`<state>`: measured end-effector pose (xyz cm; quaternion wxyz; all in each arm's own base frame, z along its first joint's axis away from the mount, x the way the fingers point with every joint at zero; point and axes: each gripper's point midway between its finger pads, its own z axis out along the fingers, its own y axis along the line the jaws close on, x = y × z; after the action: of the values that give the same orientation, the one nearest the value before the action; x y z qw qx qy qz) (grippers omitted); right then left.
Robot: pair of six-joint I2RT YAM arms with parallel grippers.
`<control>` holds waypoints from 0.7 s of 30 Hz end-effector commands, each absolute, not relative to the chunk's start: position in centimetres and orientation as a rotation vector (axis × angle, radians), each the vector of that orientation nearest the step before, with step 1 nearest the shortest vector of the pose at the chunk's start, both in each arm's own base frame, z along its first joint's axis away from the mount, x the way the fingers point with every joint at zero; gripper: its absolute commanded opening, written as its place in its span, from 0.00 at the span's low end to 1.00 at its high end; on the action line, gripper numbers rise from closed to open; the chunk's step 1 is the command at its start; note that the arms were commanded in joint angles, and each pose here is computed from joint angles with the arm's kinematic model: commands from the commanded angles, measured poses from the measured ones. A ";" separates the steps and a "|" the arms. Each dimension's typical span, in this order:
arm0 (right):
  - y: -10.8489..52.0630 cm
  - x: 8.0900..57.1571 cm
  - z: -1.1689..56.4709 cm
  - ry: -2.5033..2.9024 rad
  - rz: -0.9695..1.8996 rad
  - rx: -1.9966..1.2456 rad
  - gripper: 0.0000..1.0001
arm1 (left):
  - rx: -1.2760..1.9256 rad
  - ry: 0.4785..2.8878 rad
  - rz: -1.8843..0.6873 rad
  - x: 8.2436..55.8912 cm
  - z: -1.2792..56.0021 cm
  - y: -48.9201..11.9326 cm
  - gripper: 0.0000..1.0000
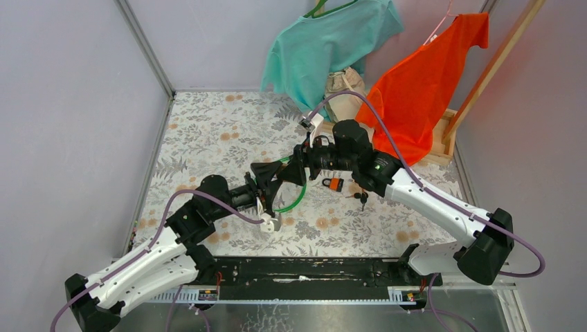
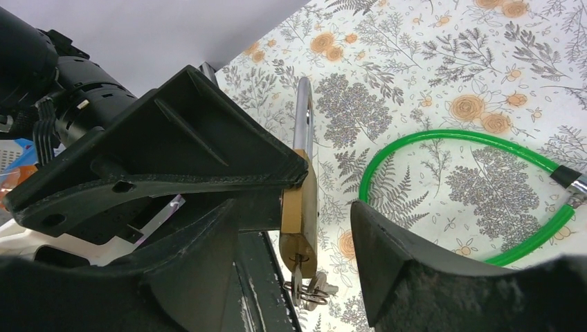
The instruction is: Unlock with the key
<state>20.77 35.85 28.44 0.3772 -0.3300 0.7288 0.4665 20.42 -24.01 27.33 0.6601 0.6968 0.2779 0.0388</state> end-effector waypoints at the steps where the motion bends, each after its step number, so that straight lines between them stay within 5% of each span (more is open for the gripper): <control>1: 35.7 20.9 29.4 1.806 1.157 -0.859 0.64 | 1.400 0.515 0.149 20.3 34.5 -23.9 0.00; 3: 35.4 21.0 29.2 1.815 1.140 -0.858 0.62 | 1.398 0.516 0.150 20.3 34.6 -23.9 0.00; 7: 34.4 20.8 29.7 1.806 1.108 -0.846 0.81 | 1.391 0.512 0.148 20.2 35.0 -23.8 0.00; 10: 33.7 20.6 31.7 1.761 1.093 -0.835 0.87 | 1.398 0.494 0.141 19.9 34.9 -23.9 0.00; 21: 34.4 19.7 32.1 1.759 1.196 -0.849 0.83 | 1.396 0.476 0.137 19.7 35.4 -24.0 0.00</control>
<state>19.92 33.55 30.42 0.4093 -0.3345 0.7224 0.4458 20.32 -24.01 28.29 0.6680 0.6909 0.2737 0.0399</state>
